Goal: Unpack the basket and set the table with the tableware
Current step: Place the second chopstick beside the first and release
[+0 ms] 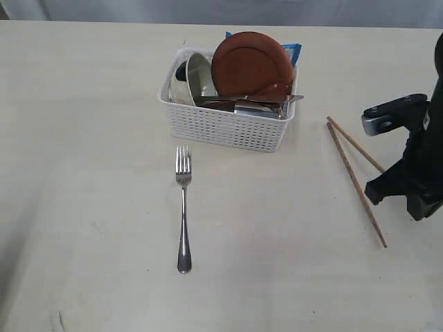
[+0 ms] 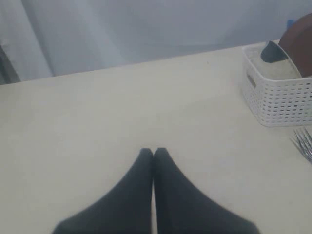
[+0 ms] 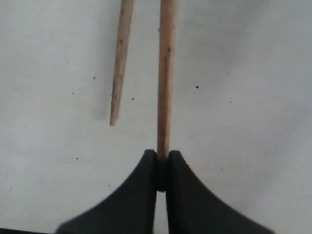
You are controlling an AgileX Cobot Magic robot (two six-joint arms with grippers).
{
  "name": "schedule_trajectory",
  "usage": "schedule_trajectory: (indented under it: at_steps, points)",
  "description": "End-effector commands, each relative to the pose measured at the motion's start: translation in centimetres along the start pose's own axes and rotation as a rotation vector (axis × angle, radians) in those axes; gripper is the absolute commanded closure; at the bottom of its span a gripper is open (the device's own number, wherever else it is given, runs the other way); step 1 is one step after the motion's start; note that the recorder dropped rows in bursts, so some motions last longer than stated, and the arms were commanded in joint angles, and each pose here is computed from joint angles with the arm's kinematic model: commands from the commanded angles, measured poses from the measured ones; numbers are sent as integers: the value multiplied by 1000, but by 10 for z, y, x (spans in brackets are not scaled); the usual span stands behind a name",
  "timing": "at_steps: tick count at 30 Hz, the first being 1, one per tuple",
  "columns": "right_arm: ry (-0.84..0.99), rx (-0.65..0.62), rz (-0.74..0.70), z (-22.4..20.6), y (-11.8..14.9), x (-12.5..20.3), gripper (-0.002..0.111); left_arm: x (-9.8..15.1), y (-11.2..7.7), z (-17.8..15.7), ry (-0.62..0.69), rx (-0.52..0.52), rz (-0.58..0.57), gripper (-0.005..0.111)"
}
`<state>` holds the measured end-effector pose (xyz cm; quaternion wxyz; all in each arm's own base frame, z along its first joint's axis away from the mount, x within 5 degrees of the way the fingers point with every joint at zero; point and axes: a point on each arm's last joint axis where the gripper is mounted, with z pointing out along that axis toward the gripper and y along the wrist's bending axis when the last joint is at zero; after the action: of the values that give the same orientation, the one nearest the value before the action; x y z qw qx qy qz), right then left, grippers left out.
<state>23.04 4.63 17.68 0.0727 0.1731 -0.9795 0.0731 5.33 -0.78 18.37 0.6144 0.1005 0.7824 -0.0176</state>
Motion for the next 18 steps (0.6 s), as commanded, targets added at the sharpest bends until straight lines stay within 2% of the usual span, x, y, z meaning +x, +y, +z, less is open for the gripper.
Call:
schedule_trajectory:
  at_steps: [1, 8, 15, 16, 18]
  points:
    - [26, -6, 34, 17, 0, -8, 109, 0, 0, 0, -5, -2, -2, 107]
    - [85, 14, 71, 34, -1, -14, 109, 0, 0, 0, -5, -2, -2, 107]
    - [79, 9, -5, 38, 0, -16, 108, 0, 0, 0, -5, -2, -2, 107]
    - [79, 8, -18, 38, 0, -16, 108, 0, 0, 0, -5, -2, -2, 107]
    - [79, 8, -18, 38, 0, -16, 98, 0, 0, 0, -5, -2, -2, 107]
